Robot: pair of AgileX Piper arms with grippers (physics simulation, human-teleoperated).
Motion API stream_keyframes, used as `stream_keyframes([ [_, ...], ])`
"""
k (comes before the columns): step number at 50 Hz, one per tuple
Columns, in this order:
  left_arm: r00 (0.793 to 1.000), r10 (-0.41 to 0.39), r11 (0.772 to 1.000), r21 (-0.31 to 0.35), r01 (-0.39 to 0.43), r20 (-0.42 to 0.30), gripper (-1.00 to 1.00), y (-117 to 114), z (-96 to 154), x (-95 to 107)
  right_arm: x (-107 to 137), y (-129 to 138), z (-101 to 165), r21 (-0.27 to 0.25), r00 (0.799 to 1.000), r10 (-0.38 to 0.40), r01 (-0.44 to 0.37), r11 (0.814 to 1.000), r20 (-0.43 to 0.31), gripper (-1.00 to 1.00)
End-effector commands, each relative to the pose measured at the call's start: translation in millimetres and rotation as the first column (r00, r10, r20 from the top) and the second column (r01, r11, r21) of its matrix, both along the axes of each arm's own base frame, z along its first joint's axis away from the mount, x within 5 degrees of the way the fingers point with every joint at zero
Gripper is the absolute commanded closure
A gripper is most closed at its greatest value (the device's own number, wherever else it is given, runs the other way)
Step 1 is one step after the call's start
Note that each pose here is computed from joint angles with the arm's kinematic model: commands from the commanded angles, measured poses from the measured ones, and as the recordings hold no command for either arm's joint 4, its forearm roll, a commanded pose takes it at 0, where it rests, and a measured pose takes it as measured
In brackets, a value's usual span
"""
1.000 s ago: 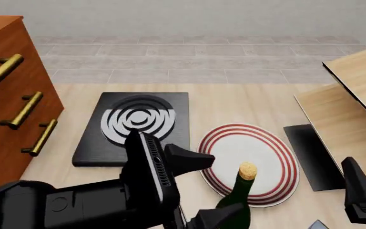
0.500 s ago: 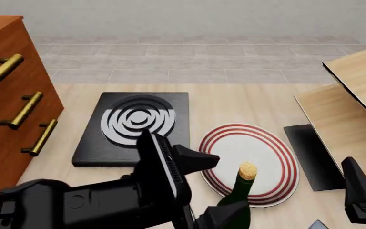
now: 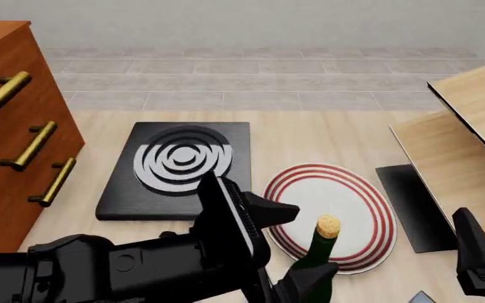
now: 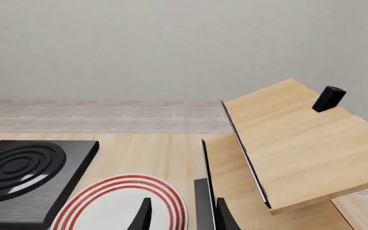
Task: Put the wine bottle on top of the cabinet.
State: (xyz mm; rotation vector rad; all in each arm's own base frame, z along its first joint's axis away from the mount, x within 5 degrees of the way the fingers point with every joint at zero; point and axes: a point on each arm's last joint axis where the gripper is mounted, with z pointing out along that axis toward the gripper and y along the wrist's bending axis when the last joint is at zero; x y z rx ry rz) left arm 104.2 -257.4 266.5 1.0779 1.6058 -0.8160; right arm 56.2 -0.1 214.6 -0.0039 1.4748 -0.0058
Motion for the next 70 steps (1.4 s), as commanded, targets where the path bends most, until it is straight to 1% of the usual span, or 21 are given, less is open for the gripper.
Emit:
stream_keyframes([
  [1,1.000,0.000,1.000,0.006,0.000,-0.006,-1.00,-6,-5,2,0,0,0,-0.001,1.000,0.000,0.000,1.000,0.002,-1.00],
  [9,1.000,0.006,1.000,0.011,-0.005,-0.019,-1.00,-9,-10,4,0,0,0,-0.001,1.000,0.000,0.000,1.000,0.002,-1.00],
  [14,1.000,-0.012,1.000,0.024,0.012,-0.027,-1.00,-17,-17,2,0,0,0,-0.001,1.000,0.000,0.000,1.000,0.001,-1.00],
  [18,1.000,-0.013,1.000,0.025,0.014,-0.029,-1.00,-19,-18,2,0,0,0,0.000,1.000,0.000,0.000,1.000,0.001,-1.00],
  [26,0.999,-0.001,1.000,0.026,0.002,-0.032,-1.00,-20,-19,6,0,0,0,0.001,1.000,0.000,0.000,1.000,-0.001,-1.00],
  [37,0.999,0.022,0.999,0.039,-0.020,-0.048,-1.00,-20,-32,12,0,0,0,-0.001,1.000,0.000,0.000,1.000,0.001,-1.00],
  [43,0.999,0.024,0.999,0.042,-0.022,-0.048,-1.00,-20,-33,13,0,0,0,0.001,1.000,0.000,0.000,1.000,-0.001,-1.00],
  [50,0.999,0.014,0.999,0.049,-0.011,-0.048,-1.00,-26,-36,12,0,0,0,0.000,1.000,0.000,0.000,1.000,0.000,-1.00],
  [59,0.999,0.005,0.999,0.051,-0.002,-0.044,-1.00,-31,-32,11,0,0,0,-0.001,1.000,0.000,0.000,1.000,0.001,-1.00],
  [70,0.999,-0.004,0.998,0.056,0.007,-0.043,-1.00,-36,-34,11,0,0,0,0.000,1.000,0.000,0.000,1.000,-0.001,-1.00],
])
